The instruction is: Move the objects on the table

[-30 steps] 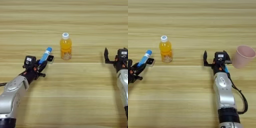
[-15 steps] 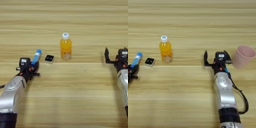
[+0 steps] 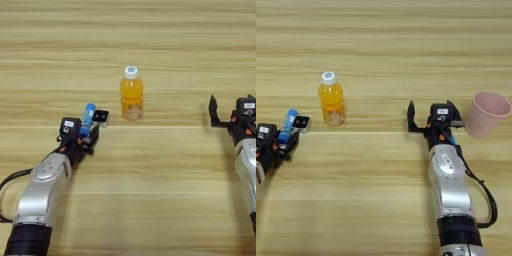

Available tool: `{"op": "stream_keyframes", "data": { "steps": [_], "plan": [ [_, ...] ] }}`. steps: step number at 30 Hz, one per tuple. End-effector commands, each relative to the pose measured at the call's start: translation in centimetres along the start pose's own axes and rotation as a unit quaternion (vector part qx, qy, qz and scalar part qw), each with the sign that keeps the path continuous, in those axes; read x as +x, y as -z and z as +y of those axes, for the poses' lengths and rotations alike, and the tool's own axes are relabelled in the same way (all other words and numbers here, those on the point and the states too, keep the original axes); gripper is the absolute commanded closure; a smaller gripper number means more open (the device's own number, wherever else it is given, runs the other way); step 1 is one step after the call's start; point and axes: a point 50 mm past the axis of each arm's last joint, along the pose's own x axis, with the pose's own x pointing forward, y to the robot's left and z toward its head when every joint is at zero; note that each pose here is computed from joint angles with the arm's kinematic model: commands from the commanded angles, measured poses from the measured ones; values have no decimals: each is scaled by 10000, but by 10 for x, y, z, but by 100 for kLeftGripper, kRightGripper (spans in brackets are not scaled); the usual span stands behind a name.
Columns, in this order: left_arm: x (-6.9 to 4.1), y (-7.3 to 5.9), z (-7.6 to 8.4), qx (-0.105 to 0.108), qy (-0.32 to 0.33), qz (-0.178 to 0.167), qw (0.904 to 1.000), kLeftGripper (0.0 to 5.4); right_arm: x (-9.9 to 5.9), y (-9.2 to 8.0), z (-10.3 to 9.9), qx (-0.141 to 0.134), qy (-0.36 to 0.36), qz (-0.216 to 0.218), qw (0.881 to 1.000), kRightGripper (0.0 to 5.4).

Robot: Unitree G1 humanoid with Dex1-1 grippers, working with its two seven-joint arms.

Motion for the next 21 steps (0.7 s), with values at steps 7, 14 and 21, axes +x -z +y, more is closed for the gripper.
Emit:
{"op": "stream_keyframes", "data": {
  "steps": [7,14,21],
  "plan": [
    [11,11,-7,-63,-151,133,9998,158,-1,-1,-3,15,11,-47,10000,0],
    [16,3,-6,46,-278,-111,9995,101,-1,-1,-3,9,2,-41,10000,0],
    [8,-11,-6,65,-239,-394,9989,25,0,-1,-1,11,-4,-33,10000,0]
  ]
}}
